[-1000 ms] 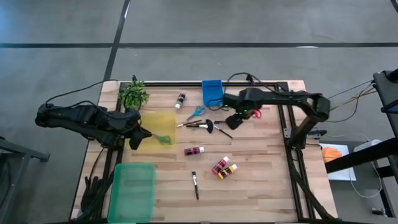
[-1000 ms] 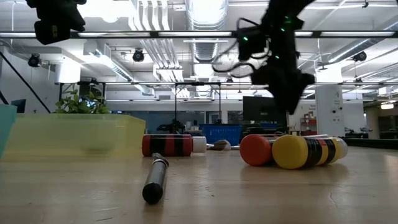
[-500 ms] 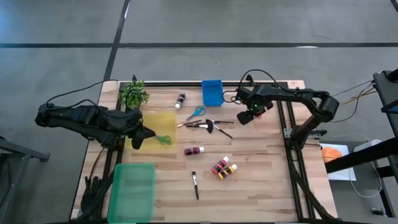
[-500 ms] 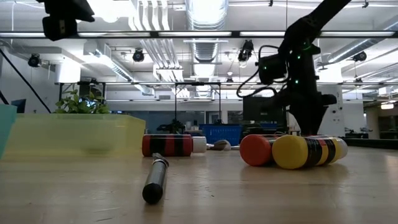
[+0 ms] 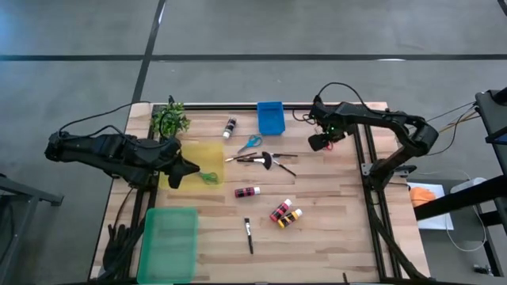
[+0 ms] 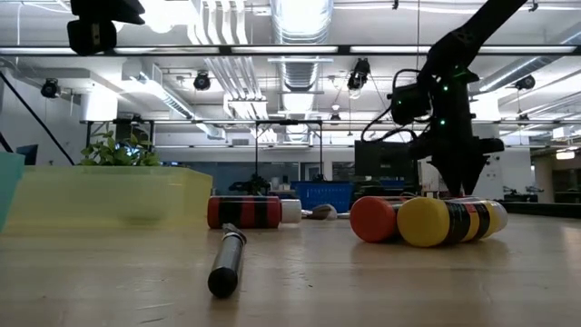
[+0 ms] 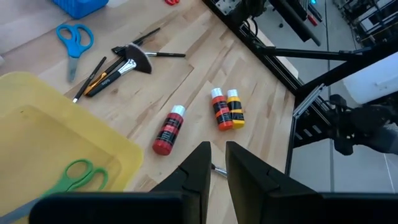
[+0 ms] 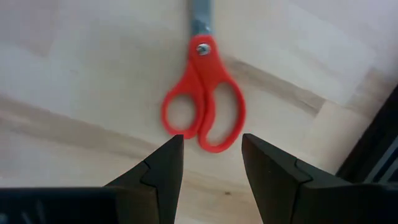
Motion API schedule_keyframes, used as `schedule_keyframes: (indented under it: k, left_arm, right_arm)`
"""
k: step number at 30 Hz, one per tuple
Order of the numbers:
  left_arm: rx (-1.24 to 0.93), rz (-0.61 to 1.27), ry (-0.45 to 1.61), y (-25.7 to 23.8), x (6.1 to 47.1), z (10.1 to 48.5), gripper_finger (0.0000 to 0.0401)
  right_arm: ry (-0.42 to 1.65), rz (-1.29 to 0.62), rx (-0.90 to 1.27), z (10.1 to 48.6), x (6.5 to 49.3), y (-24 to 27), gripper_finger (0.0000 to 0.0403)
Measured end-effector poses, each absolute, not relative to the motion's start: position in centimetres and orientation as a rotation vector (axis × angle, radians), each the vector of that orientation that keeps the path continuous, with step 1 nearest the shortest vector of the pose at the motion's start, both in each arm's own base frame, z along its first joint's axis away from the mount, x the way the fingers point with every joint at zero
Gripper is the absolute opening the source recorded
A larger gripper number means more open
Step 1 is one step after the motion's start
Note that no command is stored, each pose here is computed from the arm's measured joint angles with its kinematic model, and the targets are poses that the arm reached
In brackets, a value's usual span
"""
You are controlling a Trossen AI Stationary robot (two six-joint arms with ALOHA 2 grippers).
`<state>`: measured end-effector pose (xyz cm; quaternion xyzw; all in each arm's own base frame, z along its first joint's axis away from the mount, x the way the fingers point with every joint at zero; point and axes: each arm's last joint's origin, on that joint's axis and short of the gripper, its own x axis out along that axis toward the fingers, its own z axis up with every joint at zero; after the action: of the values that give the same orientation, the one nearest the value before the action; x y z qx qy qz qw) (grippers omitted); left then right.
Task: Pick & Place Paint Supplies
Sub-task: Put the red scissors into the yellow bin
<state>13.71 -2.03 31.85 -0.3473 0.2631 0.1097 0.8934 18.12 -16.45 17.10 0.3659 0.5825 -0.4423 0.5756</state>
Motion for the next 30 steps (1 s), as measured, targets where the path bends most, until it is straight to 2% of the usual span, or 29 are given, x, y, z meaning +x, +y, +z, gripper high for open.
schedule_keyframes:
  k: [22, 25, 30]
  left_arm:
    - [-0.719, 0.228, 0.546, -2.0, 13.7, 31.8, 0.0061]
    - [-0.719, 0.228, 0.546, -2.0, 13.7, 31.8, 0.0061]
    - [-0.718, 0.228, 0.546, -2.0, 13.7, 31.8, 0.0061]
  right_arm:
    - [1.339, -1.121, 0.956, 13.8, 15.1, -16.5, 0.0160]
    - [1.332, -1.112, 0.970, 13.4, 15.0, -16.3, 0.0143]
    - [1.316, -1.102, 0.977, 12.8, 14.8, -16.0, 0.0073]
